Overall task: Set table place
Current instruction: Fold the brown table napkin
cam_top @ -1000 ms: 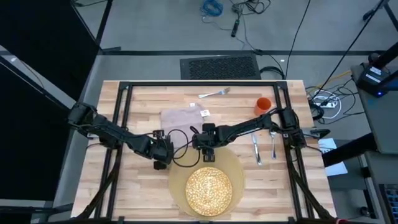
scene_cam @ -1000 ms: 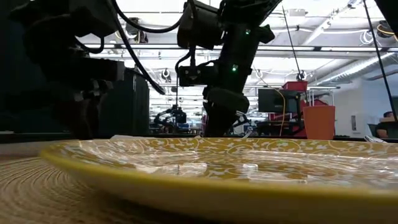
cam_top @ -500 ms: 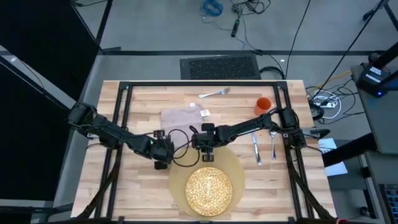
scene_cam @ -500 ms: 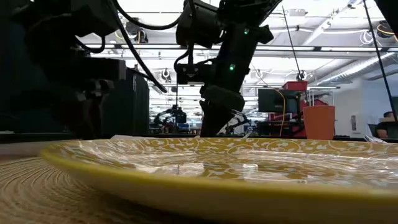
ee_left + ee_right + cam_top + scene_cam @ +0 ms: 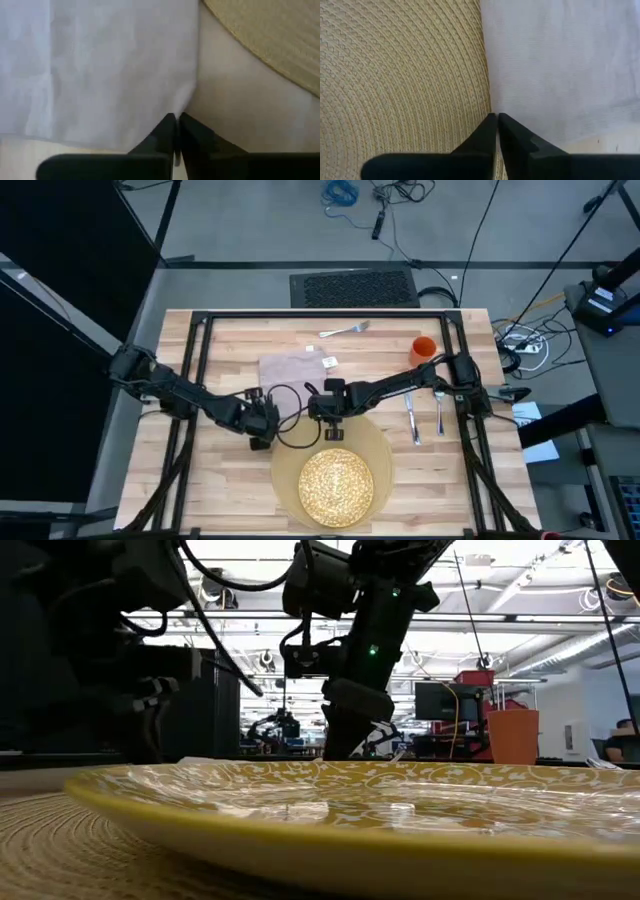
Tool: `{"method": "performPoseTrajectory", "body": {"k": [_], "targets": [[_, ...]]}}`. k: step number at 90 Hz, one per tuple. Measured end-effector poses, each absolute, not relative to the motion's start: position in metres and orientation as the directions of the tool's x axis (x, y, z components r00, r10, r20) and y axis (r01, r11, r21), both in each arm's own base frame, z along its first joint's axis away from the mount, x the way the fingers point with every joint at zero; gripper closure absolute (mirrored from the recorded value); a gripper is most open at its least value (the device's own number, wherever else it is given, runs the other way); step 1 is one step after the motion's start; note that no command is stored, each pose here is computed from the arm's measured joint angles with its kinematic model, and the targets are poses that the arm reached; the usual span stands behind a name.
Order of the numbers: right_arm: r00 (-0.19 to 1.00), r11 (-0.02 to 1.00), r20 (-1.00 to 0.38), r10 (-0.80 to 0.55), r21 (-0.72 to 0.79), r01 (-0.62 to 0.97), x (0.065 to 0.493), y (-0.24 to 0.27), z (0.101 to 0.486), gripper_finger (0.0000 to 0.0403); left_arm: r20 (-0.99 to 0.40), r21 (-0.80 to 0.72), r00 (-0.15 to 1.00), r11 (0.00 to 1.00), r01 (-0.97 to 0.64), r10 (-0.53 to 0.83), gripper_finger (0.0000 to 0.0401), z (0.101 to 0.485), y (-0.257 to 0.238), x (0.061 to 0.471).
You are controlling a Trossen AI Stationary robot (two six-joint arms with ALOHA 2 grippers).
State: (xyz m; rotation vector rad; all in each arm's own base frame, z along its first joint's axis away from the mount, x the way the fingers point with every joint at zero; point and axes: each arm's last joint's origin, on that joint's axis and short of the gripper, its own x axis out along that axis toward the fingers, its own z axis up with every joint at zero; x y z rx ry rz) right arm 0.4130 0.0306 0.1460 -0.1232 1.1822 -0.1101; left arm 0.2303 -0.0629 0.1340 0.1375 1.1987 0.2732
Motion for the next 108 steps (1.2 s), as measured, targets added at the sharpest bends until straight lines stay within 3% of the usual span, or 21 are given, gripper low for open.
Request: {"method": "performPoseTrajectory", "body": {"k": [23, 43, 80, 108], "targets": [[0.356, 0.985, -0.92, -0.163, -0.173, 0.005, 0.413, 0.03, 0.15, 0.0403, -0.884, 0.249, 0.371, 0.958, -0.144, 0.285, 0.0401, 0.146, -0.066, 0.238], [0.303, 0.957, -0.911, -0.281, -0.289, 0.02, 0.416, 0.027, 0.177, 0.0403, -0.866, 0.327, 0.348, 0.934, -0.146, 0.358, 0.0401, 0.162, -0.069, 0.243], [0.29, 0.844, -0.803, -0.52, -0.536, 0.03, 0.417, 0.053, 0.251, 0.0403, -0.767, 0.45, 0.424, 0.875, -0.178, 0.481, 0.0401, 0.227, -0.092, 0.256], [0.296, 0.811, -0.762, -0.576, -0.577, 0.091, 0.396, 0.083, 0.319, 0.0403, -0.728, 0.442, 0.482, 0.871, -0.216, 0.489, 0.0401, 0.277, -0.111, 0.256]]}}
